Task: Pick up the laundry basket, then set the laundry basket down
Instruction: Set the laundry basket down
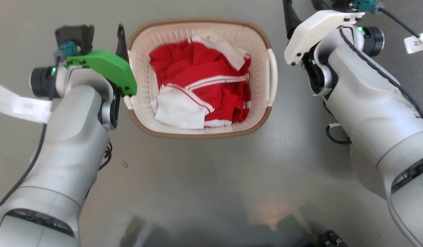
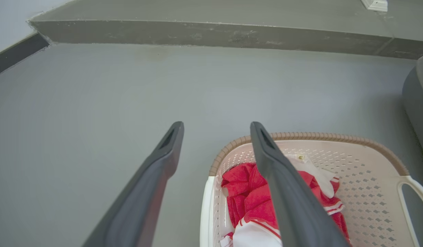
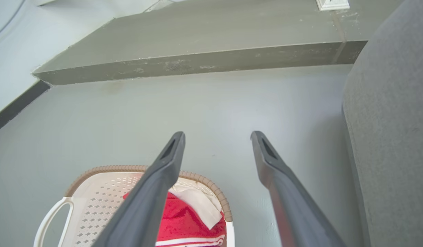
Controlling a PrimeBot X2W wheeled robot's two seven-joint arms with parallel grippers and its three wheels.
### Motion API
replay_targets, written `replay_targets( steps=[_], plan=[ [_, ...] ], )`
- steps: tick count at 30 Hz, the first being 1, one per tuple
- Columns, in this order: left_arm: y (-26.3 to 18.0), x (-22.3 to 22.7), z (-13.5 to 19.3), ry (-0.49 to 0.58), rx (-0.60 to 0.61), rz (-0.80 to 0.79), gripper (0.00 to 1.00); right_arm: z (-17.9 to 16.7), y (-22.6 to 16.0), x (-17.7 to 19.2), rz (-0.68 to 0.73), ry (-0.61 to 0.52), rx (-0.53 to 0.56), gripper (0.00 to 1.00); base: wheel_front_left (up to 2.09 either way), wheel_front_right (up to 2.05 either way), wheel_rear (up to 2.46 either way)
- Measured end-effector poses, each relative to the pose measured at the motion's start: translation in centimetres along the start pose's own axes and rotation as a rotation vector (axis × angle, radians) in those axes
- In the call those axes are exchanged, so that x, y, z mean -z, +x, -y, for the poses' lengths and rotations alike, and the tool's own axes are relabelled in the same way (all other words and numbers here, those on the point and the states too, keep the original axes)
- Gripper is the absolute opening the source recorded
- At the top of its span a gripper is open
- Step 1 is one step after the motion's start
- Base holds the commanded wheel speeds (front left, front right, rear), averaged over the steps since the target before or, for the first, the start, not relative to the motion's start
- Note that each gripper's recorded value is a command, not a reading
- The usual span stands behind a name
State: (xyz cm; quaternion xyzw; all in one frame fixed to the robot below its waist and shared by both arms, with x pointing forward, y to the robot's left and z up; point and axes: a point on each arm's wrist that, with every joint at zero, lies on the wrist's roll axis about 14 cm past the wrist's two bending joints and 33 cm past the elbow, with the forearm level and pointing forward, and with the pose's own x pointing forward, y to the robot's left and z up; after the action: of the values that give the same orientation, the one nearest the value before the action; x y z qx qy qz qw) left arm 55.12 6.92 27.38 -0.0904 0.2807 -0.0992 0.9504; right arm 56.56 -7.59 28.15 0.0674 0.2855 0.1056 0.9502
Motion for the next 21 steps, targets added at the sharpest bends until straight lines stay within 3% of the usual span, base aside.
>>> replay_targets(
  steps=[5, 21],
  plan=[
    [-1.7, -4.6, 0.8, -0.004, 0.026, 0.134, 1.0, -0.5, -1.7, -3.7, 0.103, -0.006, -0.019, 1.0, 0.0, 0.0, 0.0],
    [-10.3, -10.8, 1.7, -0.016, 0.024, 0.39, 1.0, -2.4, -9.8, -11.3, 0.389, -0.038, -0.058, 1.0, 0.0, 0.0, 0.0]
  ],
)
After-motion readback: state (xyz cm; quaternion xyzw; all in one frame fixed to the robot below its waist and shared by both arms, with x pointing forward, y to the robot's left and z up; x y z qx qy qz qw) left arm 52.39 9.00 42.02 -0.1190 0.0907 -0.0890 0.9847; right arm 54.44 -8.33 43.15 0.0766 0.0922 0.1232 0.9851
